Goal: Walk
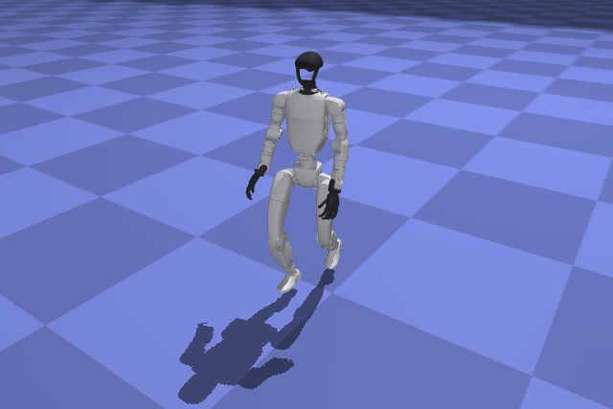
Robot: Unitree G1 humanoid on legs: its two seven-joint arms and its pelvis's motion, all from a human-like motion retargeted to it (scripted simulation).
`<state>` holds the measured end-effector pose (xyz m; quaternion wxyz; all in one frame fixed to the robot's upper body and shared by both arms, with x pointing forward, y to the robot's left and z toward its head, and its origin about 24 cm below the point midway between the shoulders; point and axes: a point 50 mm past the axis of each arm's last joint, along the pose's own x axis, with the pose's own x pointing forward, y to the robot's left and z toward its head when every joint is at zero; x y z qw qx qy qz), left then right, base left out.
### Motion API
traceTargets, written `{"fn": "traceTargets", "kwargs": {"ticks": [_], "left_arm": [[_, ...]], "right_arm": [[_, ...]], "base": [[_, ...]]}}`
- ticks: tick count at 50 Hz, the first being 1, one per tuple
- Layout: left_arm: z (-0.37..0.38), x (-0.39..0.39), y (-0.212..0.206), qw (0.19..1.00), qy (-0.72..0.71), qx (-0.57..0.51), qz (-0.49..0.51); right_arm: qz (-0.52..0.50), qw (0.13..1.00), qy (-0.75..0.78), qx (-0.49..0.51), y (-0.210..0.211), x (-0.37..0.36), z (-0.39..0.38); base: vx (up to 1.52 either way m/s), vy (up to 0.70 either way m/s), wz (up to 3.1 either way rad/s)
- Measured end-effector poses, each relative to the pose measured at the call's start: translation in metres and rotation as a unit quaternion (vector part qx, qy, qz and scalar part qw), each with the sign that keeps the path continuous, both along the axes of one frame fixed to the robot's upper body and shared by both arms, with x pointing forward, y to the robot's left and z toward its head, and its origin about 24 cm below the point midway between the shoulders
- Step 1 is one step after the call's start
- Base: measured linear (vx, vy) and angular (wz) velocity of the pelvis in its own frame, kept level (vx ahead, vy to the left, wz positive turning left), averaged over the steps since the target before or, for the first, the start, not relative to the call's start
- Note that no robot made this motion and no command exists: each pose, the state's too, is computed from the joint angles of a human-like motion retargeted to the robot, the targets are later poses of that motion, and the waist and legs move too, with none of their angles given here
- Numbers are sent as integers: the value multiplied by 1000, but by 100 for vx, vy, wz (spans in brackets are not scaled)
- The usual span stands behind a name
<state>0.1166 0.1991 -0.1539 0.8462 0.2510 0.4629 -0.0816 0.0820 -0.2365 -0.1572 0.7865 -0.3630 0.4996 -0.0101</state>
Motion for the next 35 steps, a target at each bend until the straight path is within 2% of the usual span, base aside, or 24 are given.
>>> {"fn": "traceTargets", "kwargs": {"ticks": [12, 19, 28, 35], "left_arm": [[1, -15, 19, 1000, 13, 27, 7], [-5, -33, 19, 999, 35, 15, 34], [-14, -64, 11, 995, 93, 0, 43], [-4, -20, 12, 999, 33, 8, 16]], "right_arm": [[72, 989, -126, -2, 14, 78, 27], [101, 980, -170, 16, 22, 101, 40], [96, 990, -92, 51, 28, 65, 19], [65, 996, -12, 58, 23, 30, 2]], "base": [[-2, -2, 5], [0, 0, 0], [2, 2, 13], [0, 1, 3]]}}
